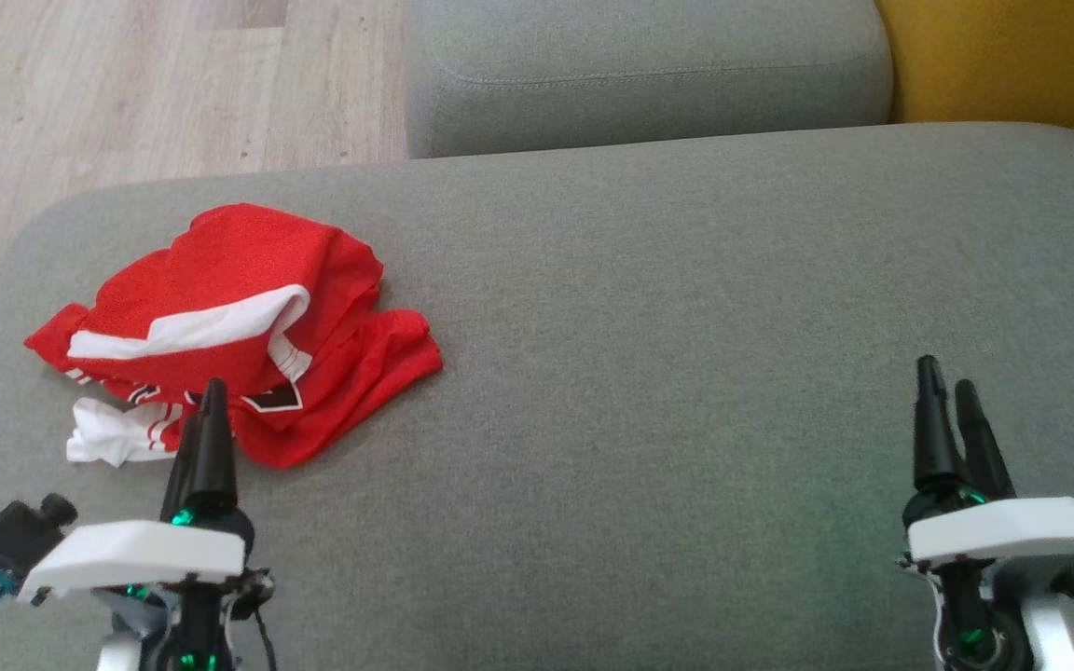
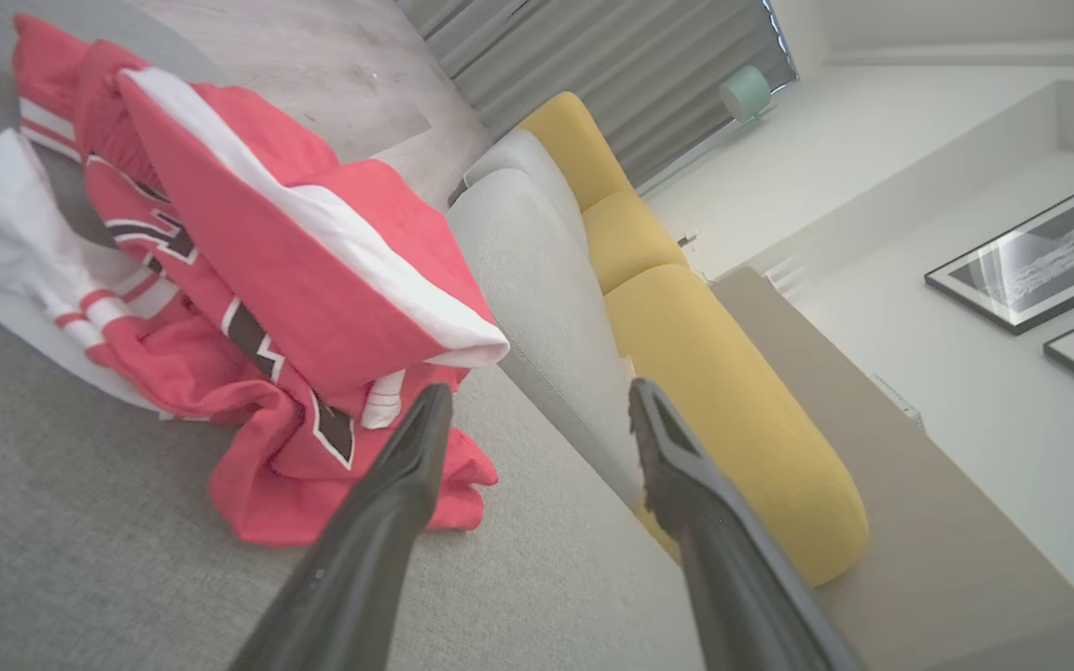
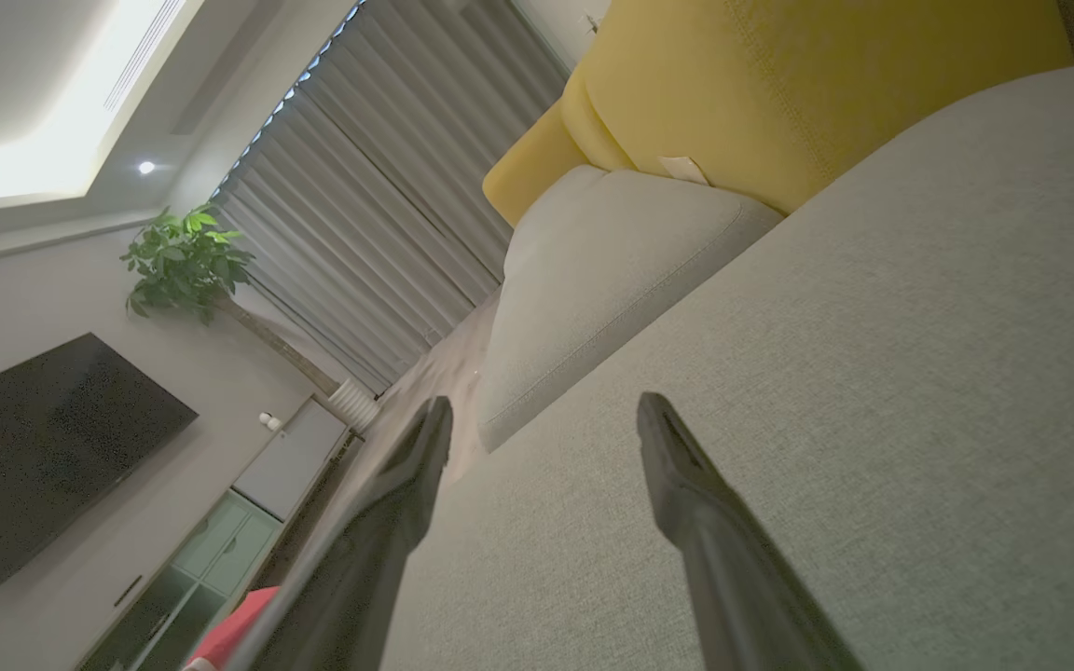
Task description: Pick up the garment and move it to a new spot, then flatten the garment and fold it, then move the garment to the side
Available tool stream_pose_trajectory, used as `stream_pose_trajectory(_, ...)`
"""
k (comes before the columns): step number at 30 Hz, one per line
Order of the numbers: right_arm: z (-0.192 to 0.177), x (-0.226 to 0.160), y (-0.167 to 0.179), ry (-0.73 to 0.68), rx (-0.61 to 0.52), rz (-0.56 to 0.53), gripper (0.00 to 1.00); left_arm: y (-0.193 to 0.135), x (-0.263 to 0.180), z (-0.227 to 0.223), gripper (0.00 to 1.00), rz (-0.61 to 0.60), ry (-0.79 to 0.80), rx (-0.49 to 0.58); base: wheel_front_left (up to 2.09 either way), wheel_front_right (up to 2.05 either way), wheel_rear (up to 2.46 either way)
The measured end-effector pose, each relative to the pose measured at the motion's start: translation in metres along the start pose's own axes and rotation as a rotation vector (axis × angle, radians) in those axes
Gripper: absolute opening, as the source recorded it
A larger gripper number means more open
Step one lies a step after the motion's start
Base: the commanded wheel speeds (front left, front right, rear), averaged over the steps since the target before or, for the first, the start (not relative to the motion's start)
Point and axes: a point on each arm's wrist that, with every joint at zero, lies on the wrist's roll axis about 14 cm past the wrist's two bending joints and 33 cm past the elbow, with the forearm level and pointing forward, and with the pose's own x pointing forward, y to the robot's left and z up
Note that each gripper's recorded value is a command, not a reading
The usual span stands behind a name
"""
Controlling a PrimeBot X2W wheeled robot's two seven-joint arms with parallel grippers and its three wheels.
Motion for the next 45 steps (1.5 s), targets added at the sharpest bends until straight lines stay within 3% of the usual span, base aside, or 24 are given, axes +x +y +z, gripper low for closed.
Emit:
stream_pose_trajectory(22,-0.013,-0.001,0.033,0.013,-0.349,0.119,1.0,-0.029,-0.004,-0.018,1.0,-0.096,0.012,0.431,0.0,0.0,0.0)
stream_pose_trajectory(45,-0.014,-0.003,0.055,-0.035,-0.655,0.214,1.0,-0.045,-0.017,-0.037,1.0,-0.182,-0.006,0.81,0.0,0.0,0.0)
